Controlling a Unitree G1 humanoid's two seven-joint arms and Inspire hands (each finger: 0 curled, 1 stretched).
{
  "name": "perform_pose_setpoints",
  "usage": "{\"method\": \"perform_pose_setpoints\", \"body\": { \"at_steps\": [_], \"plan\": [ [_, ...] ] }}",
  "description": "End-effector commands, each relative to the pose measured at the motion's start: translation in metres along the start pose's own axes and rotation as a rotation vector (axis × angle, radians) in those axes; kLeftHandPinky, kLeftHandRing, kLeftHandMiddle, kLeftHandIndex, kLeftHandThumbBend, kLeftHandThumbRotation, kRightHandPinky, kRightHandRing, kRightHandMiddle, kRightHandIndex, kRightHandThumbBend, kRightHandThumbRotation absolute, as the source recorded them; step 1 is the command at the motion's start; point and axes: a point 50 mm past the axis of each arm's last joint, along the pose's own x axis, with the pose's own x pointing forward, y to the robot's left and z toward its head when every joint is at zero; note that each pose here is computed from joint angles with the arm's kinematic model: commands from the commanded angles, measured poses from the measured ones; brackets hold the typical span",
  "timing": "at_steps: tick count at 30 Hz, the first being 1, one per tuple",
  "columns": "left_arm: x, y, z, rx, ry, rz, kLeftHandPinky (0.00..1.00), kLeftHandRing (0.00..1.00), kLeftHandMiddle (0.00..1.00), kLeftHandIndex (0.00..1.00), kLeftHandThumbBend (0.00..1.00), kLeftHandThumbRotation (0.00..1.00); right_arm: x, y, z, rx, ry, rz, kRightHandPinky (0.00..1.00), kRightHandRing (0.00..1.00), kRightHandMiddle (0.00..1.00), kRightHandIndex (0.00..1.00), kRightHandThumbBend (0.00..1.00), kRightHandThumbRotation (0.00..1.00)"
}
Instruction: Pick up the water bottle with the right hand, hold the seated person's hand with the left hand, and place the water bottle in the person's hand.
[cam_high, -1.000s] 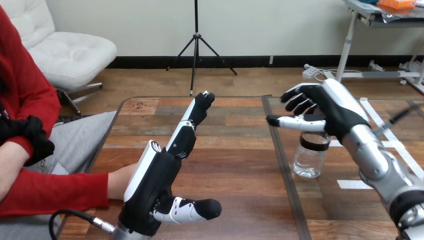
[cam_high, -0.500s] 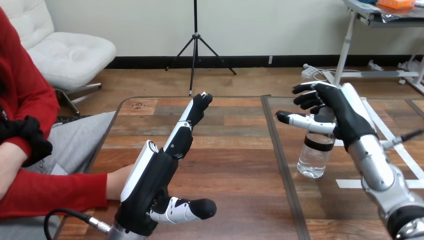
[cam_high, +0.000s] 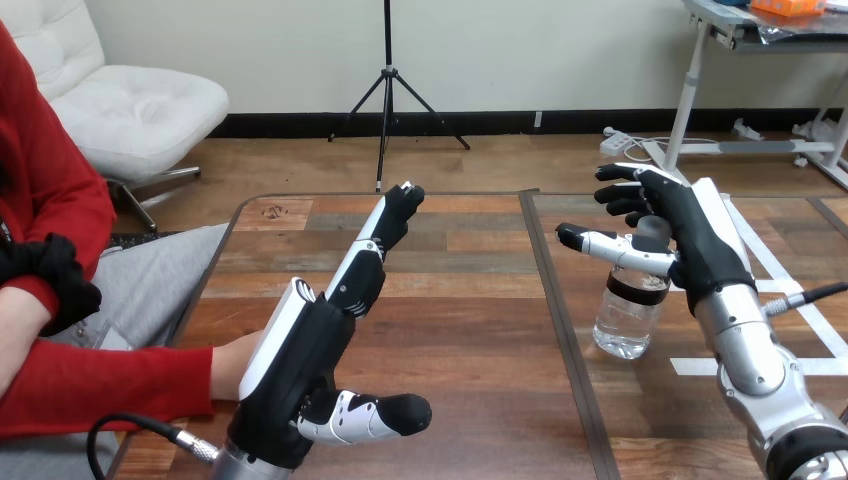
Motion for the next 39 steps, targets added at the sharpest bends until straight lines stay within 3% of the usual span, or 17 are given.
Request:
{"method": "perform_pose_setpoints", "body": {
  "at_steps": [1,32,35,39],
  "plan": [
    [0.016,0.010,0.009,0.031,-0.090,0.005,1.00,1.00,1.00,1.00,1.00,0.73,0.008,-0.001,0.018,0.067,-0.082,-0.057,0.74,0.74,0.74,0.79,1.00,0.38],
    [0.016,0.016,0.012,0.030,-0.098,0.011,1.00,1.00,1.00,1.00,1.00,0.71,0.001,0.005,0.004,0.105,-0.009,-0.077,0.70,0.73,0.74,0.79,1.00,0.34],
    [0.016,0.015,0.012,0.010,-0.094,0.013,0.99,1.00,1.00,1.00,1.00,0.71,0.001,0.006,0.004,0.054,0.000,-0.086,0.69,0.72,0.73,0.79,1.00,0.34],
    [0.016,0.016,0.012,0.010,-0.091,0.016,0.99,1.00,1.00,1.00,1.00,0.70,0.000,0.007,0.002,0.090,0.008,-0.081,0.68,0.71,0.72,0.78,1.00,0.33]
  ]
}}
